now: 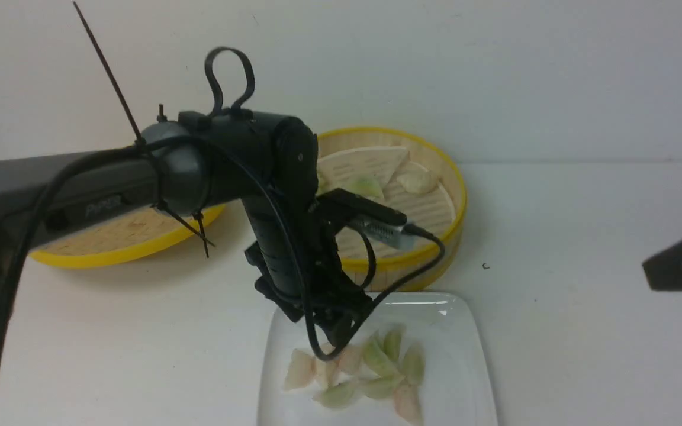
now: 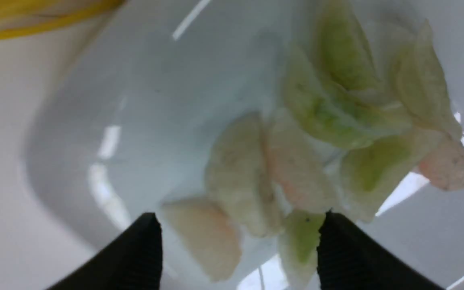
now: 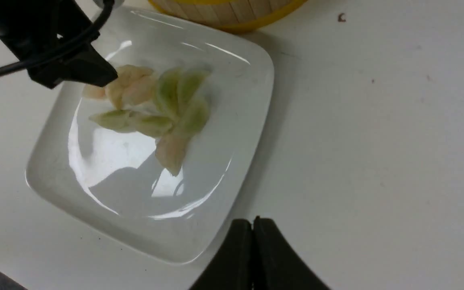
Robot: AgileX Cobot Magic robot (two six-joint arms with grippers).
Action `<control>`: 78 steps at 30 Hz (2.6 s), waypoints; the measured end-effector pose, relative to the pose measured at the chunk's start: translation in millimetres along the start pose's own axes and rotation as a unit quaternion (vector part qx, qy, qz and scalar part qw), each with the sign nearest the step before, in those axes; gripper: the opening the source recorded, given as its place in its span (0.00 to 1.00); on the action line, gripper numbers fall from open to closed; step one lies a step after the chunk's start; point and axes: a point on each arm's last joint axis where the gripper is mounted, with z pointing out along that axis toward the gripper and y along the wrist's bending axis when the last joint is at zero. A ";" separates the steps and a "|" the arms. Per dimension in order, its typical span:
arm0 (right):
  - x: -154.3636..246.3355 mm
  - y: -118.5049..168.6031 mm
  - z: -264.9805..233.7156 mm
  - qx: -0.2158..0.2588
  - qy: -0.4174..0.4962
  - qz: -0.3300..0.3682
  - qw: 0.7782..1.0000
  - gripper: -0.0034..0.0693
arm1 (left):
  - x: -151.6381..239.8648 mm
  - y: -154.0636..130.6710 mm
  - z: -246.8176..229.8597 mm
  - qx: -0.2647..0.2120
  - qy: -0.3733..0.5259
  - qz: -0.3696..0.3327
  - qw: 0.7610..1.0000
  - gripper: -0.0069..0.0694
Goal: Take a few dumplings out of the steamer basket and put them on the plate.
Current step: Use the right arm to grab a dumpling from inside the steamer, then use the right arm to put the dumpling into the plate
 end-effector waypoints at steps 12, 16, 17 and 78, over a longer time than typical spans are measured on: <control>-132.2 12.8 119.6 -0.008 0.058 -0.118 0.991 0.08 | 67.4 61.5 -131.4 -0.037 -0.121 -0.130 0.983 0.08; -165.3 20.7 164.4 -0.004 0.052 -0.164 0.985 0.20 | 99.4 54.2 -145.9 -0.040 -0.149 -0.139 0.978 0.08; -168.6 20.9 177.0 -0.004 0.056 -0.169 0.984 0.22 | 104.2 52.9 -145.1 -0.039 -0.150 -0.142 0.978 0.08; 18.7 44.6 199.9 -0.042 0.191 -0.031 0.980 0.49 | 222.5 4.8 -143.8 -0.007 -0.225 -0.130 0.966 0.08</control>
